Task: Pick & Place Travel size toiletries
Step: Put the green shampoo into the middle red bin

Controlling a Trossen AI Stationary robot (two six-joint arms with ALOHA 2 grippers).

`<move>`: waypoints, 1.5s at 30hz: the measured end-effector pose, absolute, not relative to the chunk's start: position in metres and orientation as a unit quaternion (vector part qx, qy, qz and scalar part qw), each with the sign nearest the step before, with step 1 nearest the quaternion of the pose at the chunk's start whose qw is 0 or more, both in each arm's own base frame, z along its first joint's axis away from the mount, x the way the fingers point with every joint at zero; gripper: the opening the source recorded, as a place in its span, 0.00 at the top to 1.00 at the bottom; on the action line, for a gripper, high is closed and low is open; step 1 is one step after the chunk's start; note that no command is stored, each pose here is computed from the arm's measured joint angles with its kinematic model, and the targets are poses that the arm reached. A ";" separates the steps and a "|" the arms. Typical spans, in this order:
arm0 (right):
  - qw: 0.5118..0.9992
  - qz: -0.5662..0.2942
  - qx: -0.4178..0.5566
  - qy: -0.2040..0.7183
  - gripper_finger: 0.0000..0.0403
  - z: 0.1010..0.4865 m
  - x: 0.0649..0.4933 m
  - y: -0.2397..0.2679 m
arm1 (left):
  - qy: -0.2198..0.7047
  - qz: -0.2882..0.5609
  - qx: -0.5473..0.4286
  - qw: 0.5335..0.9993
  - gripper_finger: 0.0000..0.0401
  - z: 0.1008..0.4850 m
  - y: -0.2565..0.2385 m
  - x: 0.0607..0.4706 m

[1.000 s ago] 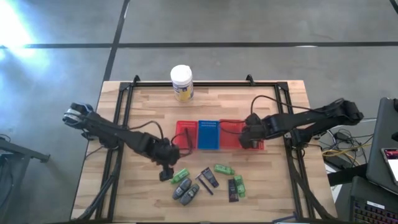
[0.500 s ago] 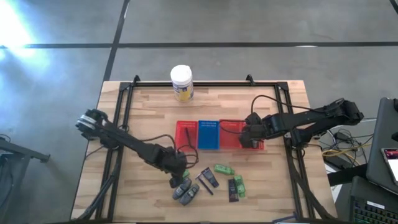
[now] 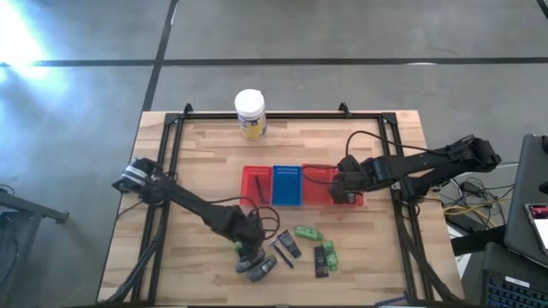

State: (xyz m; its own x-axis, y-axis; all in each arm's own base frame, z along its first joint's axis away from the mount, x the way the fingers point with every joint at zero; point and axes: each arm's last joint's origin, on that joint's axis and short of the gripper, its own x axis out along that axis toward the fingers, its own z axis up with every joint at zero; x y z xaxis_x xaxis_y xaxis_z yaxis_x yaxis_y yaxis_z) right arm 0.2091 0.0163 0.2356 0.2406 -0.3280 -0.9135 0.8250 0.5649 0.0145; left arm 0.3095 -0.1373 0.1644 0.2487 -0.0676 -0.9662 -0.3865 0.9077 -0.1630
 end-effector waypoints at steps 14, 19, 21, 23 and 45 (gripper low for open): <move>0.748 -0.383 0.254 0.479 0.17 0.236 0.210 0.016 | 0.603 0.089 -0.124 0.783 0.14 0.165 -0.157 0.294; 0.748 -0.383 0.254 0.479 0.17 0.236 0.210 0.016 | 0.599 0.046 -0.068 0.797 0.14 0.161 -0.156 0.294; 0.748 -0.383 0.254 0.479 0.15 0.236 0.210 0.016 | 0.592 0.026 -0.052 0.804 0.15 0.160 -0.157 0.295; 0.748 -0.383 0.256 0.478 0.14 0.236 0.210 0.016 | 0.581 0.011 -0.045 0.812 0.17 0.158 -0.158 0.296; 0.794 -0.200 0.349 0.455 0.24 0.245 0.236 0.032 | 0.572 -0.016 -0.049 0.819 0.65 0.172 -0.153 0.287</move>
State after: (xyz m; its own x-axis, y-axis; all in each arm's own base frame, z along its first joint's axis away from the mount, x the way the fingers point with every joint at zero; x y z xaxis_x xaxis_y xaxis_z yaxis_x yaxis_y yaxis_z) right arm 0.2359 0.0316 0.2446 0.5055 -0.0002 -0.8628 0.6361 0.6758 0.3725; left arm 0.2868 -0.1528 0.1725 0.3450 -0.0818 -0.9350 -0.0310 0.9947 -0.0985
